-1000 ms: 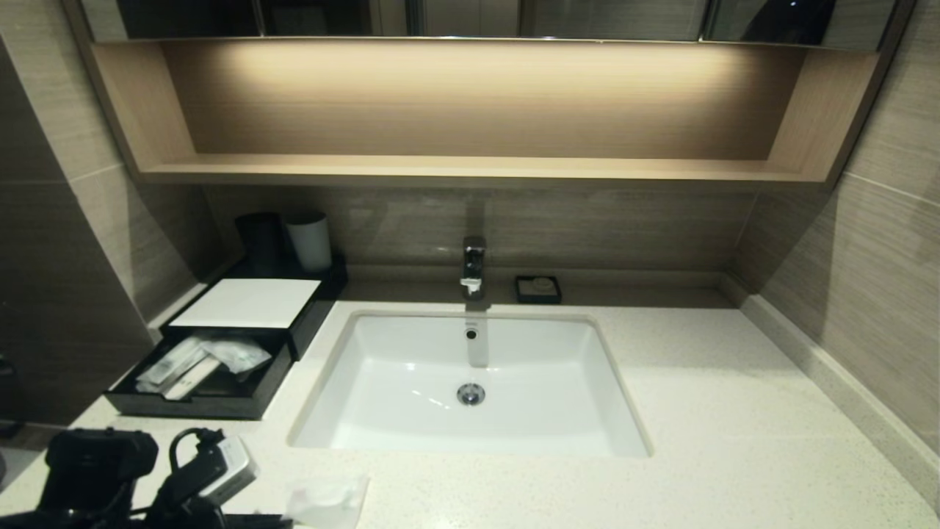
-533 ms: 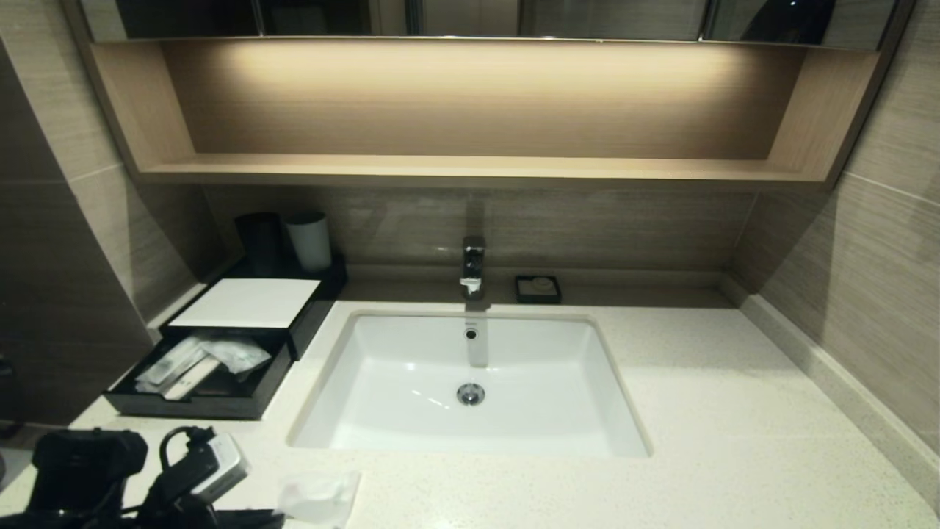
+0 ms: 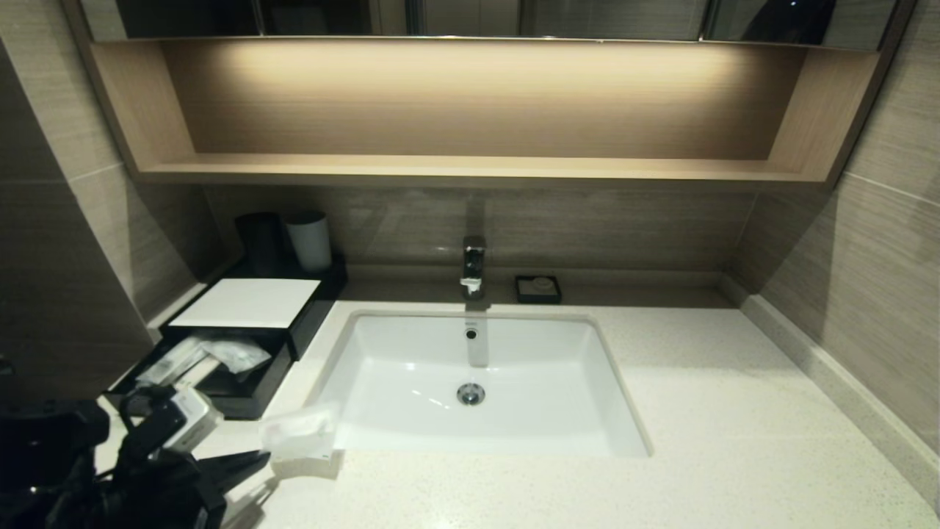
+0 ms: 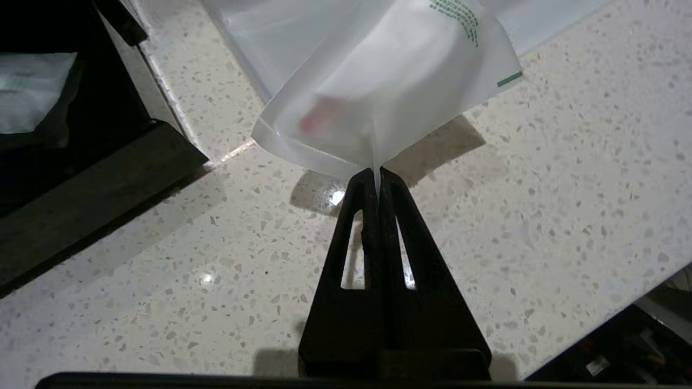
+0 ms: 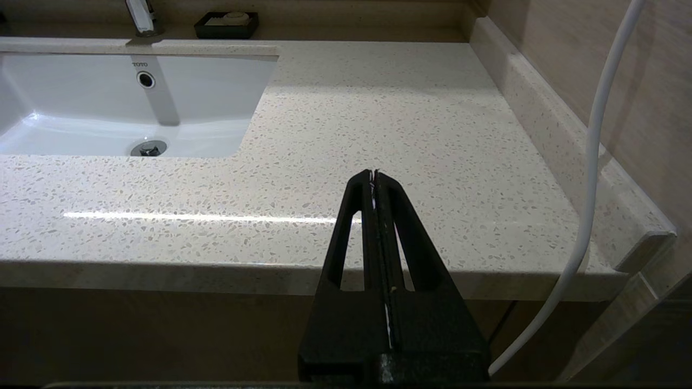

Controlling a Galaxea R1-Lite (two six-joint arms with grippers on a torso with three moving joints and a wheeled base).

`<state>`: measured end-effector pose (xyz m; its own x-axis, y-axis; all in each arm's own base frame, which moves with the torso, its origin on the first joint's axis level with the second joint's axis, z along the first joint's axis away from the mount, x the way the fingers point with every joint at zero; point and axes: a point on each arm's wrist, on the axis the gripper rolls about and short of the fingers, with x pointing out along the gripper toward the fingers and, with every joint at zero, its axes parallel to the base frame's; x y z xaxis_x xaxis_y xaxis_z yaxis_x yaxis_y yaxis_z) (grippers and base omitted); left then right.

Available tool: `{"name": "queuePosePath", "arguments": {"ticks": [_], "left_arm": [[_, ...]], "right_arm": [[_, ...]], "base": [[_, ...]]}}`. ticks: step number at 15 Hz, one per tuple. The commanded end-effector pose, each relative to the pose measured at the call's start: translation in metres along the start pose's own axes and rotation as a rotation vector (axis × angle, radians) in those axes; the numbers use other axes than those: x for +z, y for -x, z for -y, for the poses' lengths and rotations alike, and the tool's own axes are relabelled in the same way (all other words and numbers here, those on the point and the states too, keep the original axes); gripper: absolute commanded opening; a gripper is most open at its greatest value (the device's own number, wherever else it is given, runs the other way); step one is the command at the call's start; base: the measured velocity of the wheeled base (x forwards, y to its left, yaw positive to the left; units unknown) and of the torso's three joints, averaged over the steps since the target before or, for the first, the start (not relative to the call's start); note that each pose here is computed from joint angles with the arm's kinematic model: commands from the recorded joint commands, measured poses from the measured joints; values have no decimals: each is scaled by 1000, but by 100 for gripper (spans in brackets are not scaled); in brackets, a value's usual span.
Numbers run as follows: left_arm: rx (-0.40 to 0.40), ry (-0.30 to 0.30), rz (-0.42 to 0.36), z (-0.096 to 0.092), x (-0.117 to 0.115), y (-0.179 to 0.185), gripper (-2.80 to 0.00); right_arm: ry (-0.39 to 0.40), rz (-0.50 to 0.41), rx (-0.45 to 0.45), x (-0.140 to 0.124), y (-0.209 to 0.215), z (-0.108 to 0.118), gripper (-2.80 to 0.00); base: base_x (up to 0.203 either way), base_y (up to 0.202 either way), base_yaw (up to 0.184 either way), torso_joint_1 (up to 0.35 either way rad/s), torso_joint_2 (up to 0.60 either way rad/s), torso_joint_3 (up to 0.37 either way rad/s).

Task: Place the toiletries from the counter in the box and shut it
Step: Place the bathroom toiletry into the drawer

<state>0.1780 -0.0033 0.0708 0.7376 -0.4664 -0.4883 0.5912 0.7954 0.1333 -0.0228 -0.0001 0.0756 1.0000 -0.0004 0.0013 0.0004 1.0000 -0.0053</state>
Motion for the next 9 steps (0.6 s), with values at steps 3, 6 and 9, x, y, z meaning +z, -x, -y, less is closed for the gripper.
{"name": "queuePosePath", "arguments": {"ticks": [3,6,9], "left_arm": [[120,64,94,-19,32,1,-280],[215,122,43,-32,43,-3,-280],[303,197,11,-45,60,-4,-280]], "right_arm": [[1,-1,0,0,0,0,-280],[1,-1,0,0,0,0,-280],[-1,-1,0,0,0,0,-280]], "base": [[0,0,0,0,0,0],[0,0,0,0,0,0],[0,0,0,0,0,0]]}}
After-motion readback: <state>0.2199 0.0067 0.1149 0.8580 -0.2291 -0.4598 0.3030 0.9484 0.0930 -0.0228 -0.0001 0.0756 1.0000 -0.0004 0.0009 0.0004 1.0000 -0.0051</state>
